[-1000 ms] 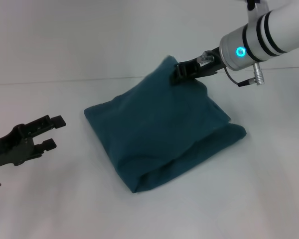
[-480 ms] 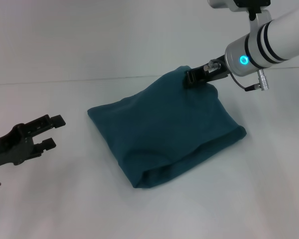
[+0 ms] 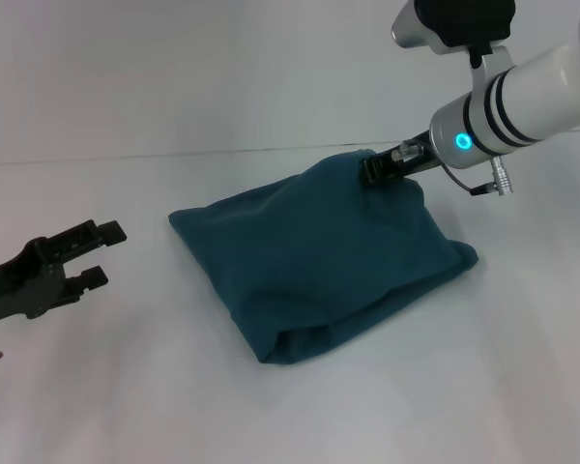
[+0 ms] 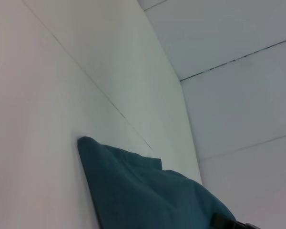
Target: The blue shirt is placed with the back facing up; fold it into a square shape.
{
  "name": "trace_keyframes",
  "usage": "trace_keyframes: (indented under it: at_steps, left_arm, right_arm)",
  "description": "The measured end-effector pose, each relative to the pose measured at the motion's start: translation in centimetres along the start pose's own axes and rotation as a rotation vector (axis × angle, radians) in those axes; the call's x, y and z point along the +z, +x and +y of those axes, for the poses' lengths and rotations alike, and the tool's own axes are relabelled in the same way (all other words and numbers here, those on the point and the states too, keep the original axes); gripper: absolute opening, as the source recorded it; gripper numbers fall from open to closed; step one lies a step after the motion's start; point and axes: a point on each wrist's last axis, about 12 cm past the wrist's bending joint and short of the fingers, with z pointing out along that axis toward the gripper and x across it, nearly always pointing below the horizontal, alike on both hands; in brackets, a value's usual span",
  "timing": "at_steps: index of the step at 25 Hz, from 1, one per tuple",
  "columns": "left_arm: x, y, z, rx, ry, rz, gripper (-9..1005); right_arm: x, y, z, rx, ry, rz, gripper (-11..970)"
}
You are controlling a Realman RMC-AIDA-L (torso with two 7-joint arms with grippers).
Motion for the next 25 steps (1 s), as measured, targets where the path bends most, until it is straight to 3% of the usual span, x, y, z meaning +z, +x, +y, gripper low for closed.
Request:
trace_keyframes:
  at_steps: [10,23,25]
  left_arm:
    - [-0.2,0.0,0.2,-0.010,-0.002,-0.015,875]
    - [-0.5,-0.1,0.5,-0.019,-0.013,-0.039,870]
    - [-0.4,-0.2,0.5,-0.018,-0.015,-0.043,869]
  right_arm:
    - [0.4,-0.6,0.6,-0.067,0.034,-0.036,87]
    - [1.6,0.3,-0.8,-0.095,0.152,-0.016,94]
    - [1.7,0.5,-1.2,-0.097,0.174,-0.002,247]
